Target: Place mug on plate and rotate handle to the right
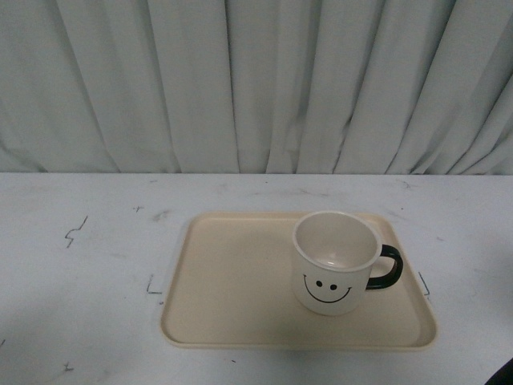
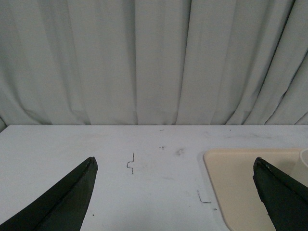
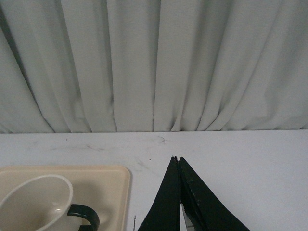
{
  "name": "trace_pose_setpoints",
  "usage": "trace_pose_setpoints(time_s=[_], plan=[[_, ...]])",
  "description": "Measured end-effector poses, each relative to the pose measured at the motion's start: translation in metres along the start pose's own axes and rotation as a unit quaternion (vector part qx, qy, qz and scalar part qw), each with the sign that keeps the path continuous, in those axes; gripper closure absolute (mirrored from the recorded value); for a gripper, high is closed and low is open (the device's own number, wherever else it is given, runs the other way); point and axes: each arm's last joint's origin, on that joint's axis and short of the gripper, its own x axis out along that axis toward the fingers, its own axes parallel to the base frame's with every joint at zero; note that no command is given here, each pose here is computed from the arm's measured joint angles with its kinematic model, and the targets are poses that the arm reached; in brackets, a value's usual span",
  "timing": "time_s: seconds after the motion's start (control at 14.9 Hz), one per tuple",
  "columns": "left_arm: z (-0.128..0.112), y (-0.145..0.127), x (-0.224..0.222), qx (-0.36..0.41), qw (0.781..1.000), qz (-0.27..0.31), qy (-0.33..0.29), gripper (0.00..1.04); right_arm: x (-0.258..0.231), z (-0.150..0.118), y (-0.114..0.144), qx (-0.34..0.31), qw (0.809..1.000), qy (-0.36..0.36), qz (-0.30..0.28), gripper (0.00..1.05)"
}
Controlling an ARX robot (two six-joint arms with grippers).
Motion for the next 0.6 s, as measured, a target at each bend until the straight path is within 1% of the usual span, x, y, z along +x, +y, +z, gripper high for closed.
trace_pose_setpoints(time_s=[0.07, 0.13, 0.2, 0.27, 0.33, 0.6], plan=[[0.000, 0.000, 0.000, 0.000, 1.000, 0.000, 0.000, 0.07, -0.007, 0.000, -0.008, 0.001, 1.000, -0.008, -0.006, 1.03], [0.000, 0.000, 0.000, 0.000, 1.000, 0.000, 0.000, 0.07, -0.013, -0.003, -0.011, 0.001, 1.000, -0.025, -0.013, 1.03], [0.000, 0.000, 0.000, 0.000, 1.000, 0.000, 0.000, 0.07, -0.021, -0.012, -0.010, 0.001, 1.000, 0.000, -0.006, 1.03], [0.000, 0.000, 0.000, 0.000, 1.000, 0.000, 0.000, 0.07, -0.028, -0.015, -0.009, 0.001, 1.000, 0.010, -0.003, 1.03], [0.000, 0.000, 0.000, 0.000, 1.000, 0.000, 0.000, 0.07, -0.035, -0.009, -0.009, 0.001, 1.000, -0.010, -0.003, 1.03], [0.000, 0.000, 0.000, 0.000, 1.000, 0.000, 0.000, 0.07, -0.054, -0.010, -0.009, 0.001, 1.000, -0.006, -0.003, 1.03]])
